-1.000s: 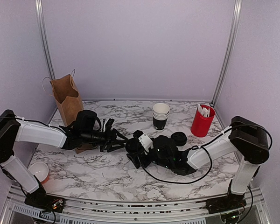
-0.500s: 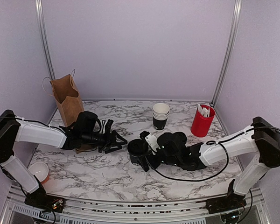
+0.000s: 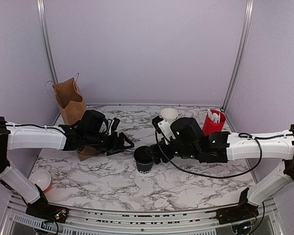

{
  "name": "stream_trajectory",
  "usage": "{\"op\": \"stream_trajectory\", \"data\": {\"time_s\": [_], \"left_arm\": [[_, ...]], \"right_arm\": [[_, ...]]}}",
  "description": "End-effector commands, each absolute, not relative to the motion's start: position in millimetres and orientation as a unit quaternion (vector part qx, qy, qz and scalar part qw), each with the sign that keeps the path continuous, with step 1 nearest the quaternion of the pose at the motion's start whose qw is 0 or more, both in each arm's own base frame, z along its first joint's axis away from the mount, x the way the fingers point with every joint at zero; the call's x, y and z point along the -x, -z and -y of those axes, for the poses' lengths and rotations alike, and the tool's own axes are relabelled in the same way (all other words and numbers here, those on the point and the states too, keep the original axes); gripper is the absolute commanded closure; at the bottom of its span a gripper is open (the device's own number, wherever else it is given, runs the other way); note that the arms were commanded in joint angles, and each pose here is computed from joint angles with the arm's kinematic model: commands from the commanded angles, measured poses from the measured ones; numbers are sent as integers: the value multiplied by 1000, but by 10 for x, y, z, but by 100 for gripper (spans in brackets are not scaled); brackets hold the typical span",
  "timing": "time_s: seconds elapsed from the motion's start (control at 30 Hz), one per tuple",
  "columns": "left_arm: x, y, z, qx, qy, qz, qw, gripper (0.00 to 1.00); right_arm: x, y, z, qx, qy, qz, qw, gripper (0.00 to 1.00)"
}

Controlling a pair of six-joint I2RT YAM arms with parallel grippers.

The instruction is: Pack the takeout coffee

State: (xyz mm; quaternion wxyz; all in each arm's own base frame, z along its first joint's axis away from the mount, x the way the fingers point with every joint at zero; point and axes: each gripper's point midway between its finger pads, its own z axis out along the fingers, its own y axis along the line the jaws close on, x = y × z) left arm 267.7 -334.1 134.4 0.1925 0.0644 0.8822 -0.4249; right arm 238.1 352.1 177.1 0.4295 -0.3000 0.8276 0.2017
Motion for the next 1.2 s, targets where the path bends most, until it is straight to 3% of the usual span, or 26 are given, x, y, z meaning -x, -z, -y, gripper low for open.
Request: {"op": "stream_trajectory", "data": {"time_s": [0.0, 0.2, 0.4, 0.63, 0.87, 1.17], "left_arm": [[-2673, -1524, 3387, -110, 368, -893, 233, 29], [-2724, -1691, 3450, -149, 285, -902, 288, 25], [-2673, -1571, 3523, -174, 258, -910, 275, 25], [-2586, -1361, 3650, -196, 246, -915, 252, 23], [-2621, -1611, 3723, -234, 199, -904, 297, 10], [-2433, -1601, 3934, -292, 146, -893, 309, 7]], "right_arm": [[-2502, -2088, -3491, 260, -194, -842, 431, 15], [-2628, -2115, -3383, 222, -183, -864, 413, 33], [-2607, -1925, -3395, 214, -211, -881, 364, 48], [-2650, -1743, -3336, 203, -206, -894, 342, 56], [-2686, -1610, -3229, 179, -199, -906, 329, 58], [-2812, -1727, -3003, 140, -218, -904, 339, 58]]}}
